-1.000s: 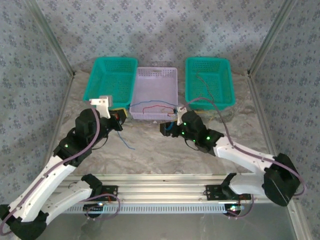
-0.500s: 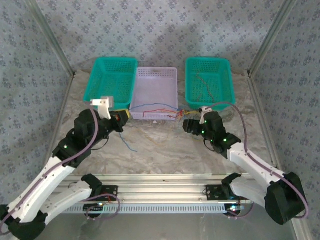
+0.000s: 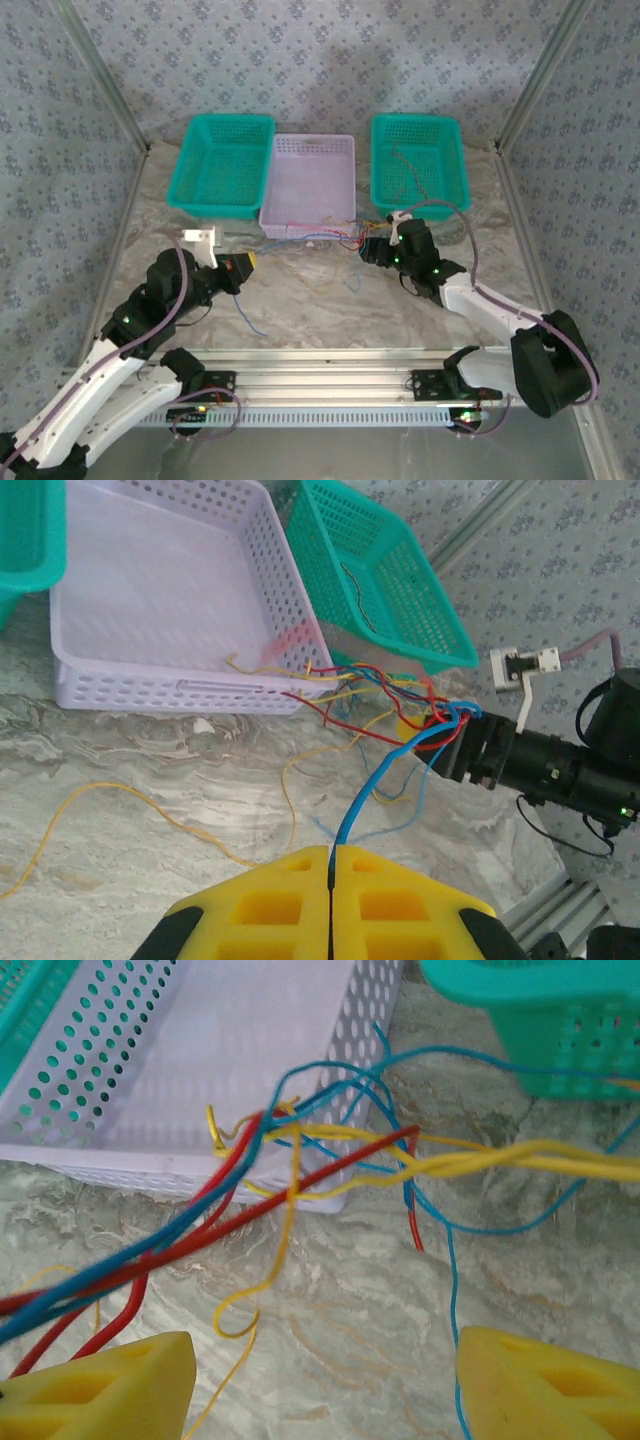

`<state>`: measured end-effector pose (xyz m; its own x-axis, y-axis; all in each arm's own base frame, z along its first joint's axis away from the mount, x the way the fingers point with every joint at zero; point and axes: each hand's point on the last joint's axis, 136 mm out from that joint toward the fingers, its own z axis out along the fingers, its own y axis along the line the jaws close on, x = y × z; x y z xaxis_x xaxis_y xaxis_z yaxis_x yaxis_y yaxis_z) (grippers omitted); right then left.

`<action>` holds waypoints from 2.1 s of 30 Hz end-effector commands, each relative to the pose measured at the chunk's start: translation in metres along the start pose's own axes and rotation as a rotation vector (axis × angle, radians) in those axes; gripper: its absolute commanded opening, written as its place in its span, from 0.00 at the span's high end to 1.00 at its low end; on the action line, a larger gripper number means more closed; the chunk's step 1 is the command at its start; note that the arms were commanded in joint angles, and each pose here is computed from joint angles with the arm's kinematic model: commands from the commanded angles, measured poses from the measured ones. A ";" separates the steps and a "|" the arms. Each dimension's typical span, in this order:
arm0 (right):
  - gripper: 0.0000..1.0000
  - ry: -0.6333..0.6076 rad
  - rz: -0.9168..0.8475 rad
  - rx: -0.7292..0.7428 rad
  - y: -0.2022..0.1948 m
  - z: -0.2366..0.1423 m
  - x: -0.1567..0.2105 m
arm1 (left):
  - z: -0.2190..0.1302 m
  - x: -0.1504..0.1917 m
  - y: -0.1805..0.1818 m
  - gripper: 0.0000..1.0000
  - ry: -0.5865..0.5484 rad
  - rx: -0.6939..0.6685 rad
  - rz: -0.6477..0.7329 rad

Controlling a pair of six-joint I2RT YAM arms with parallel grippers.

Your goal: Untangle the cables

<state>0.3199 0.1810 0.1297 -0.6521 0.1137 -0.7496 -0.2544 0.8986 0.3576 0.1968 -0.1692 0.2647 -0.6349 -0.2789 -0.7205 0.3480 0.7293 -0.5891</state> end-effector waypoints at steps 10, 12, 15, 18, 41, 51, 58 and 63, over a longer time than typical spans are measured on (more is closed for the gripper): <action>0.29 -0.235 -0.272 0.087 0.038 0.027 -0.049 | 0.014 0.037 -0.005 1.00 0.122 0.091 -0.016; 0.30 -0.247 -0.283 0.113 0.035 0.033 -0.051 | 0.013 0.037 -0.009 1.00 0.126 0.112 -0.005; 0.32 -0.282 -0.304 0.163 0.030 0.036 -0.058 | 0.011 0.037 -0.014 1.00 0.134 0.130 0.022; 0.36 -0.310 -0.323 0.180 0.029 0.035 -0.064 | 0.011 0.042 -0.017 1.00 0.157 0.151 0.035; 1.00 -0.313 -0.181 -0.042 0.037 -0.006 -0.067 | 0.047 0.060 0.004 0.47 0.206 0.060 0.055; 1.00 -0.284 -0.067 -0.213 0.032 -0.044 -0.058 | 0.074 0.055 0.013 0.41 0.183 0.006 0.055; 1.00 -0.308 -0.073 -0.197 0.026 -0.092 -0.052 | 0.089 0.051 0.023 0.41 0.171 -0.055 0.059; 1.00 -0.340 -0.045 -0.221 0.025 -0.127 -0.048 | 0.097 0.048 0.025 0.41 0.163 -0.076 0.059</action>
<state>0.2711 0.1486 0.2560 -0.3101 0.2361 -0.9209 -0.4558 0.8132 0.3619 0.2305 -0.2189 0.1577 -0.7646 -0.1014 -0.6365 0.3193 0.7982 -0.5108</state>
